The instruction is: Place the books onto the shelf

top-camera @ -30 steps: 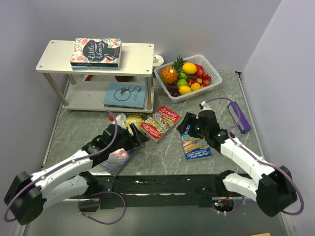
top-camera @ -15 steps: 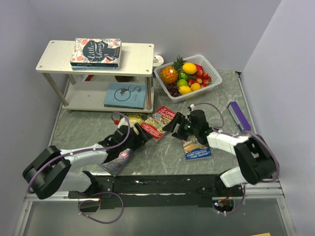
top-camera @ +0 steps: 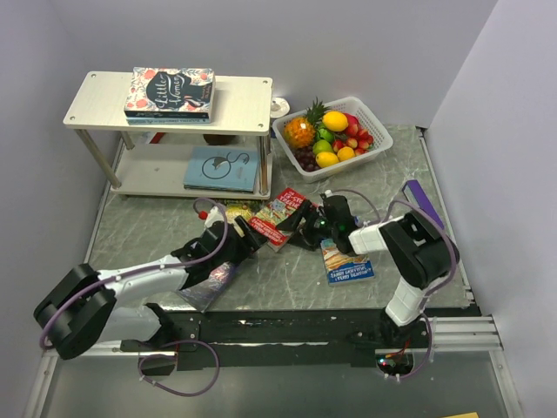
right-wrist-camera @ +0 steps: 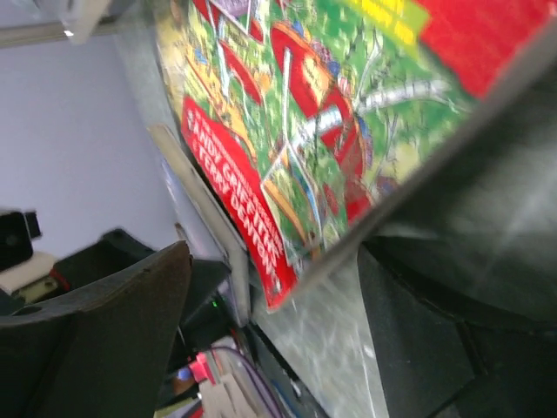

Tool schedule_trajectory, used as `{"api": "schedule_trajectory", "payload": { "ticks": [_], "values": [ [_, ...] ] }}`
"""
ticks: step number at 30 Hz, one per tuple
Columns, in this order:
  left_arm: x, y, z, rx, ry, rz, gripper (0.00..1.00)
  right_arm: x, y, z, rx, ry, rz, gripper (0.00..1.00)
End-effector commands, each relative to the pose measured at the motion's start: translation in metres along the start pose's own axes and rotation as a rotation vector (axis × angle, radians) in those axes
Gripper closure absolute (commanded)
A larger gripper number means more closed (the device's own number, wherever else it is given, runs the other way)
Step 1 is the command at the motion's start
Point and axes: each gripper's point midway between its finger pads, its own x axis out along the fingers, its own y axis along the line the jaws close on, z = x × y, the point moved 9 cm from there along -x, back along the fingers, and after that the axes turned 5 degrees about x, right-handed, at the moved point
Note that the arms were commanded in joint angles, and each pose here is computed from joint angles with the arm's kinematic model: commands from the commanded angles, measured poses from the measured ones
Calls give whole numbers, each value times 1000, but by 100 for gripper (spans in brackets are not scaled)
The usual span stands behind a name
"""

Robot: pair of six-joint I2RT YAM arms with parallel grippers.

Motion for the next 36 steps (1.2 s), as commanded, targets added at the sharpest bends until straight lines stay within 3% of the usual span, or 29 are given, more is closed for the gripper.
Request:
{"api": "schedule_trajectory", "payload": {
  "ticks": [1,9,16,21,25,29,36],
  "values": [
    [-14,1,1,-10,-28,-12,22,11,10,5,38,-38,165,20],
    [-33,24,-8,-58,-38,-9,23,21,19,8,48,-42,238,40],
    [-42,29,-7,-66,-63,-9,23,17,15,3,50,-11,233,77],
    [-43,25,-3,-63,-82,-6,22,-4,17,-8,1,37,219,99],
    [-46,22,2,-58,-116,4,21,-33,29,-22,-76,132,167,100],
    [-51,17,11,-27,-151,-24,16,-69,48,-38,-254,248,156,100],
    [-77,-2,38,-8,-185,-281,3,-125,70,-63,-409,386,213,100]
  ]
}}
